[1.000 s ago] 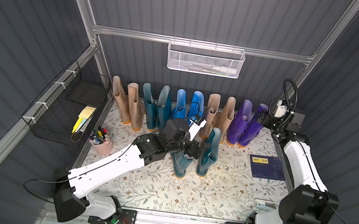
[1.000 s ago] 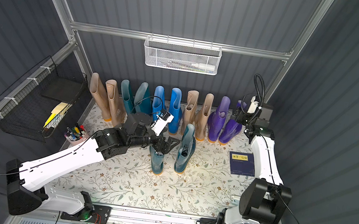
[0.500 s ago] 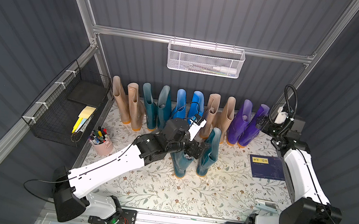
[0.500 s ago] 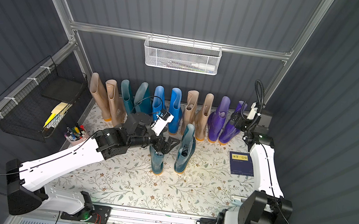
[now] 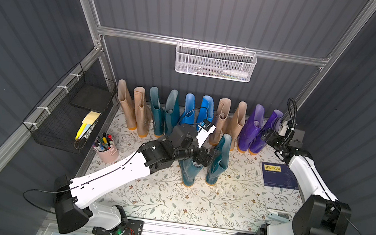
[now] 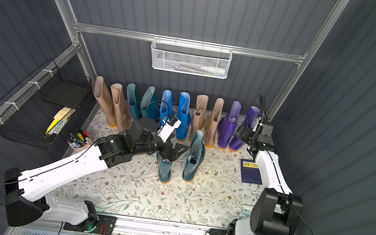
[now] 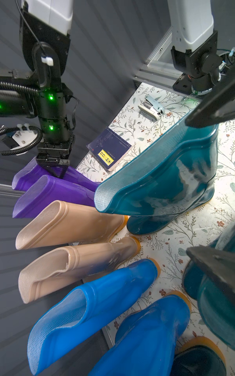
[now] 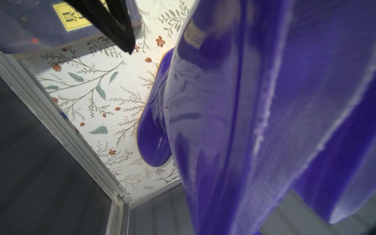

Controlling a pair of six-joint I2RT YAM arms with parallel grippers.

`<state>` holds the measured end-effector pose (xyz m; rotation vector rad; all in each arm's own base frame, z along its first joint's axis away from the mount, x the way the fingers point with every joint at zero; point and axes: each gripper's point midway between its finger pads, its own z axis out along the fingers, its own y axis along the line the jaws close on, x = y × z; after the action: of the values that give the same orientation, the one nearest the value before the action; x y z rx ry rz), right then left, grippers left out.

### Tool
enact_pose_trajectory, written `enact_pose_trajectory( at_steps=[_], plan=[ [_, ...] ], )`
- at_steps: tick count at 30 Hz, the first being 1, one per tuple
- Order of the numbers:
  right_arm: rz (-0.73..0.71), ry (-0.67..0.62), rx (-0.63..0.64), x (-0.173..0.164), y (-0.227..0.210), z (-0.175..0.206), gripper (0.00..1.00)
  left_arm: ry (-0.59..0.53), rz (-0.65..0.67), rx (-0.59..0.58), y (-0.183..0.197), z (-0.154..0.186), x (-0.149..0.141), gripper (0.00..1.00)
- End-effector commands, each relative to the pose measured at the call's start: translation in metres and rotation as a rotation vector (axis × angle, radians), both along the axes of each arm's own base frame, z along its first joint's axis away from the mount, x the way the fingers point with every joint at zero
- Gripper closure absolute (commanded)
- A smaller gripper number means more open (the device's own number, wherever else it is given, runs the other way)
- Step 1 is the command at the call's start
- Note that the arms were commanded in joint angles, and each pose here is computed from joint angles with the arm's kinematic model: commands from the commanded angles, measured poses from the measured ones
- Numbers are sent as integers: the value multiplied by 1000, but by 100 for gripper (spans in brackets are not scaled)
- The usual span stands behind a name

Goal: Match and arrange rain boots in pairs
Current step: Place the rain boot at the corner of the board.

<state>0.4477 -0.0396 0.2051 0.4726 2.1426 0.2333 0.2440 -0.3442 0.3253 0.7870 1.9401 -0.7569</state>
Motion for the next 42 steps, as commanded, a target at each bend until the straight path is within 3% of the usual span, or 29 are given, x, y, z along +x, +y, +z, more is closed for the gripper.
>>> enact_pose_trajectory(
  at_steps=[1,6,11,14,21,28,35,42],
  plan=[
    [-54,-16,4,12,-7,-3,4,-5,-1,-21,4,6,-5,7],
    [-68,-4,-8,25,-12,-7,17,-6,0,-16,4,5,-4,7],
    [-21,3,-63,29,-13,-4,50,-9,3,-13,5,6,-4,7],
    [27,-29,-99,31,-12,3,60,-8,5,-13,5,6,-5,7],
    [137,-117,-186,42,-15,19,62,-8,10,-15,6,7,-4,7],
    [205,-153,-162,53,-19,25,75,-9,16,-10,7,7,-3,7],
    [277,-187,-121,55,-18,36,80,-12,16,-5,7,7,-3,7],
    [245,-158,-121,40,-21,27,75,-13,13,-7,6,5,-3,6]
  ],
)
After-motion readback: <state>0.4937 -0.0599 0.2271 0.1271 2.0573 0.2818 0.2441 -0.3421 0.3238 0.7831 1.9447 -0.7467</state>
